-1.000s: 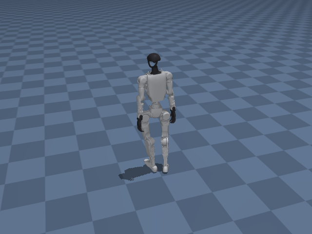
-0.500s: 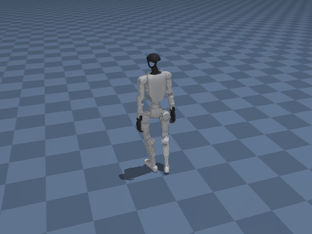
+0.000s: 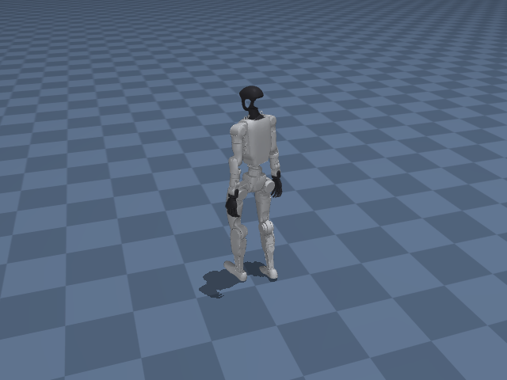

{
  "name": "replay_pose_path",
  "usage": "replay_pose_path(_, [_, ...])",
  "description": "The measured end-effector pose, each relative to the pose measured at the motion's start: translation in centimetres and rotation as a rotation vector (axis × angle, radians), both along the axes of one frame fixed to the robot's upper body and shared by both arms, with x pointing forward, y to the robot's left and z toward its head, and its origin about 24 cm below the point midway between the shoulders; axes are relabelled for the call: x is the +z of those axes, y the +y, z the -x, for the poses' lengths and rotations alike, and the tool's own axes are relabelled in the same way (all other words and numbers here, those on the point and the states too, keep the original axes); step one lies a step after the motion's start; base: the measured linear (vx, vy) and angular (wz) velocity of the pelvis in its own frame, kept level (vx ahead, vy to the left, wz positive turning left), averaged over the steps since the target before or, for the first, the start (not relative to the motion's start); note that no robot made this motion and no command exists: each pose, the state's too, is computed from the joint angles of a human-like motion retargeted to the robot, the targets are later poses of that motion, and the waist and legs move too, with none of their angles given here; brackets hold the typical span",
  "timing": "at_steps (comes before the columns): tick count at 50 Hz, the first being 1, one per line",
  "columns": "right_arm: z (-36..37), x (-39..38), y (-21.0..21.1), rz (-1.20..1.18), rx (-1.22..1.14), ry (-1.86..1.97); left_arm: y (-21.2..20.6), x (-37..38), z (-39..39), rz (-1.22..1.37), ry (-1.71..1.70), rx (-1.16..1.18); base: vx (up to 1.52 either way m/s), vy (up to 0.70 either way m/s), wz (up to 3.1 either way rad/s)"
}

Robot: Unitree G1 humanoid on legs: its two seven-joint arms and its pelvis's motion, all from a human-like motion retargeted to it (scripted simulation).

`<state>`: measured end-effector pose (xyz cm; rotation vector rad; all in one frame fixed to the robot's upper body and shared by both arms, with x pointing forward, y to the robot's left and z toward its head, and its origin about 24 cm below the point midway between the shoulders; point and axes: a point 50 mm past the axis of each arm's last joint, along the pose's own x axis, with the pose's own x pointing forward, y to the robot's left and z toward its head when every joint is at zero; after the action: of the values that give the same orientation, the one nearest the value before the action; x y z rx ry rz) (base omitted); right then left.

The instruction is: Upper body actions

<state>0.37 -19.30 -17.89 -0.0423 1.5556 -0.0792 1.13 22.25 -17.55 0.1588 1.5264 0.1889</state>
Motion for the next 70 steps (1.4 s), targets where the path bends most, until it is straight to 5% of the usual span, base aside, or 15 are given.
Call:
replay_pose_path(19, [2.5, 0.5, -2.4, 0.087, -0.106, 0.075, -1.2, -0.2, -1.1, -0.015, -0.050, -0.003, -0.16, -0.05, 1.82])
replay_pose_path(40, [-4.1, 0.4, -1.9, 0.127, -0.056, -0.168, -3.1, -0.1, 5.4, 0.018, 0.132, 0.224, 0.13, 0.10, 0.80])
replay_pose_path(70, [1.2, 0.1, -0.6, 0.088, -0.087, -0.012, -1.0, 0.1, -4.0, 0.061, -0.081, -0.068, 0.15, 0.04, 0.62])
